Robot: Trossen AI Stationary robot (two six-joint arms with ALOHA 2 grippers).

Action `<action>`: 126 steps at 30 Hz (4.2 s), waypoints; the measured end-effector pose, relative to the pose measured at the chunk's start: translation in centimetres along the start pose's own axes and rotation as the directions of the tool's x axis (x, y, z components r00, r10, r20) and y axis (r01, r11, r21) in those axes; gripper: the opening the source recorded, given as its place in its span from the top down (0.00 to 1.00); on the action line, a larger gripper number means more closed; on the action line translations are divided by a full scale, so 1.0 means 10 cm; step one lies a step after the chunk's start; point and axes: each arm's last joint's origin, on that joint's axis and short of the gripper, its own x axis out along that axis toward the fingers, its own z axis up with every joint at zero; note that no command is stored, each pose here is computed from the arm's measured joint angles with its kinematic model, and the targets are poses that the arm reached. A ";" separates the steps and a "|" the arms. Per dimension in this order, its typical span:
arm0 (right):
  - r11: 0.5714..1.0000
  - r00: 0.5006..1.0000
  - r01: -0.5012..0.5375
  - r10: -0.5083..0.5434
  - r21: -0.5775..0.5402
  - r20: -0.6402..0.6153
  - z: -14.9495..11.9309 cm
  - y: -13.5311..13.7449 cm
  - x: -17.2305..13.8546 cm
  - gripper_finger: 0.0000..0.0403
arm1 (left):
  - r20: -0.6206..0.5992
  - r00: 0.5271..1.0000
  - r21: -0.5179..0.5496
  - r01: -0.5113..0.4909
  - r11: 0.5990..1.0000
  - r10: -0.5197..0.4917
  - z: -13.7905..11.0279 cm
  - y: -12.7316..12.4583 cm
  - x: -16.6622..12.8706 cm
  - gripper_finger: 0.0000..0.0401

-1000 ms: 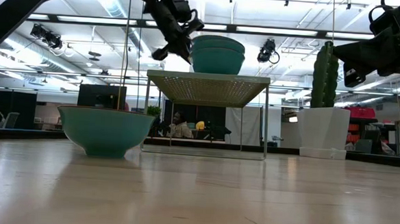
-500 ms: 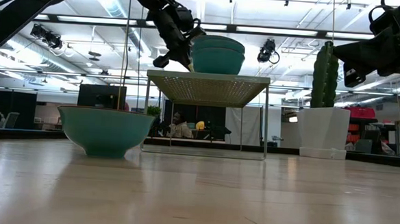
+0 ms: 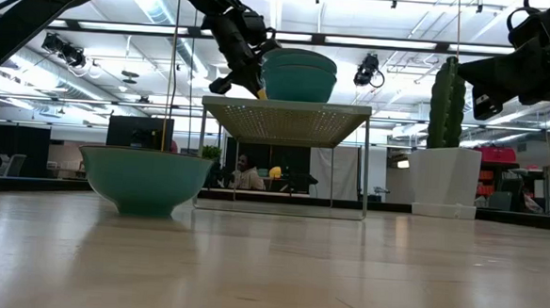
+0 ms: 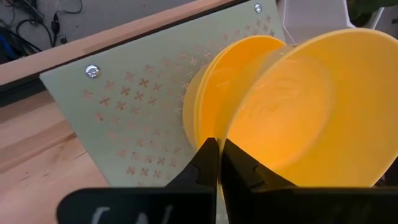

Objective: Pick & Place Mini bowls
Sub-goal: Stack the yellow bowl on top of the other yellow bowls on the shelf

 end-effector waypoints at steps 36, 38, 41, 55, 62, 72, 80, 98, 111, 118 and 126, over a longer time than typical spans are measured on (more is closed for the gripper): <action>1.000 1.000 0.001 -0.001 0.000 0.000 0.00 0.00 0.00 0.93 | 0.035 0.999 0.070 -0.025 0.997 0.023 0.00 -0.05 0.02 0.87; 1.000 1.000 0.000 0.000 0.000 0.000 0.00 0.00 0.00 0.93 | 0.042 0.999 0.073 -0.021 0.997 0.018 0.00 -0.05 0.01 0.86; 1.000 1.000 0.000 0.000 0.000 0.000 0.00 0.00 0.00 0.93 | 0.045 0.999 0.075 -0.020 0.997 0.017 0.01 -0.05 0.01 0.81; 1.000 1.000 0.000 0.000 0.000 0.000 0.00 0.00 0.00 0.93 | 0.040 0.999 0.106 -0.006 0.994 0.001 -0.01 -0.10 0.02 0.59; 1.000 1.000 0.000 0.000 0.000 0.000 0.00 0.00 0.00 0.93 | 0.038 0.999 0.168 -0.008 0.986 0.001 -0.02 -0.10 0.02 0.57; 1.000 1.000 0.000 0.000 0.000 0.000 0.00 0.00 0.00 0.93 | 0.088 0.995 0.193 -0.059 0.979 0.042 0.02 -0.10 -0.11 0.57; 1.000 1.000 0.000 0.000 0.000 0.000 0.00 0.00 0.00 0.93 | 0.173 0.984 0.239 -0.086 0.967 0.045 0.07 -0.19 -0.33 0.57; 1.000 1.000 0.000 0.000 0.000 0.000 0.00 0.00 0.00 0.93 | 0.159 0.983 0.406 0.024 0.913 -0.096 0.11 -0.27 -0.38 0.89; 1.000 1.000 0.000 0.000 0.000 0.000 0.00 0.00 0.00 0.93 | 0.093 0.988 0.398 0.075 0.914 -0.121 0.13 -0.24 -0.23 0.99; 1.000 1.000 0.000 0.000 0.000 0.000 0.00 0.00 0.00 0.93 | 0.051 0.992 0.382 0.091 0.920 -0.119 0.16 -0.18 -0.08 0.99; 1.000 1.000 0.000 0.000 0.000 0.000 0.00 0.00 0.00 0.93 | 0.043 0.995 0.372 0.067 0.926 -0.089 0.17 -0.15 0.01 0.99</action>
